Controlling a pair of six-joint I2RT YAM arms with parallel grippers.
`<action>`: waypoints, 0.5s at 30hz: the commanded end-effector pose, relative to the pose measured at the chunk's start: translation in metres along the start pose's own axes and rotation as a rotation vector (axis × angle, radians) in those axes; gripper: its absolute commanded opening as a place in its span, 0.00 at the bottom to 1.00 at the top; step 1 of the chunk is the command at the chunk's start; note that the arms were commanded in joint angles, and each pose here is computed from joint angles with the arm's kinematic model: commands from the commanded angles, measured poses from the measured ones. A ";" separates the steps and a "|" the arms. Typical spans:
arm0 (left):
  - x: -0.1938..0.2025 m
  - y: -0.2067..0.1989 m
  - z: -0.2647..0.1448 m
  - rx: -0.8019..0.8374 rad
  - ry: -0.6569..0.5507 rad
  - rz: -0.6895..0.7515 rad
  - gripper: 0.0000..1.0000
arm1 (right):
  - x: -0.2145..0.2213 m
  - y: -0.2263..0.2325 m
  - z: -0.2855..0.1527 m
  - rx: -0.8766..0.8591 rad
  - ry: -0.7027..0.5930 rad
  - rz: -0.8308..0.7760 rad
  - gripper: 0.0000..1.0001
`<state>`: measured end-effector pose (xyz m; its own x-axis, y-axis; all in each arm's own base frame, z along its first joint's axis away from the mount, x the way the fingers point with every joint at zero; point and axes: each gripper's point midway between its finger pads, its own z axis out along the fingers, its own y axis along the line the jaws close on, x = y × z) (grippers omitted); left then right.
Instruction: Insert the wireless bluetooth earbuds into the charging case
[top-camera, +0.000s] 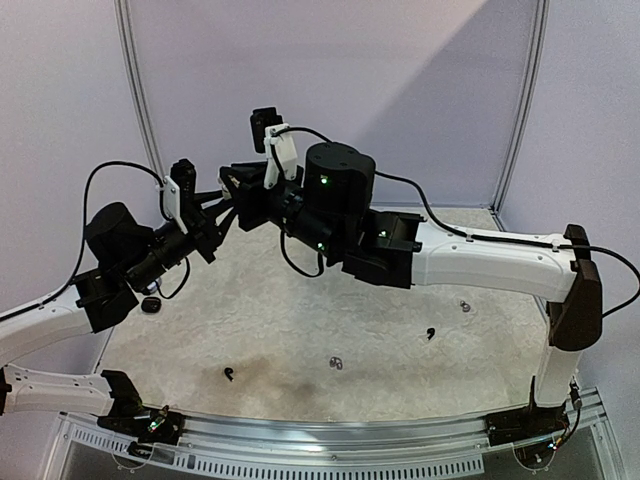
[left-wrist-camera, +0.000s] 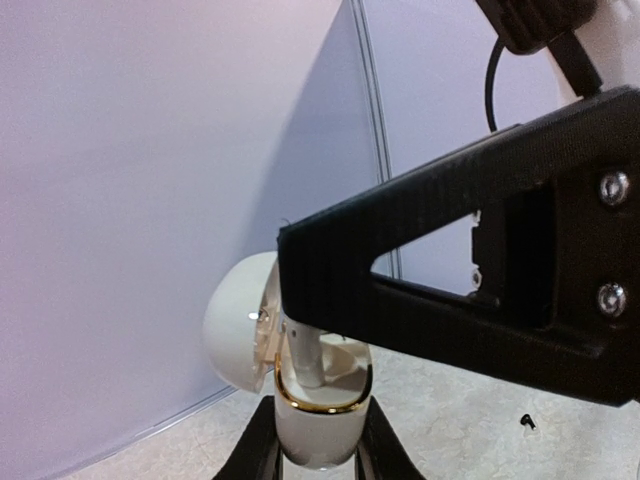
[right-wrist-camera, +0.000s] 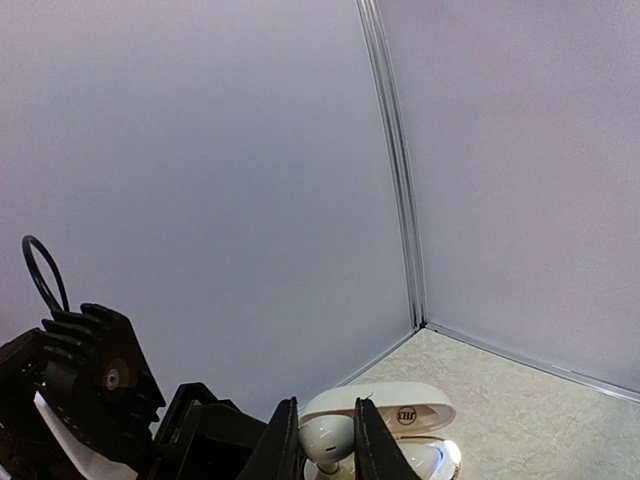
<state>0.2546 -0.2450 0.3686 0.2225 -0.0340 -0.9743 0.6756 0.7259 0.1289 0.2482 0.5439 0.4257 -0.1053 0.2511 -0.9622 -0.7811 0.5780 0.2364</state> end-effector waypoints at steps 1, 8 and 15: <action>-0.017 0.005 -0.002 -0.021 -0.059 0.014 0.00 | 0.028 -0.018 -0.001 0.076 0.080 -0.043 0.17; -0.015 0.005 -0.002 -0.021 -0.054 0.017 0.00 | 0.026 -0.021 -0.004 0.094 0.072 -0.031 0.17; -0.015 0.005 -0.003 -0.023 -0.054 0.016 0.00 | 0.027 -0.022 -0.005 0.098 0.075 -0.030 0.20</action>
<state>0.2561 -0.2449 0.3621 0.2046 -0.0160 -0.9787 0.6735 0.7279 0.1289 0.2517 0.5422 0.4166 -0.1139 0.2430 -0.9633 -0.7638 0.5986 0.2413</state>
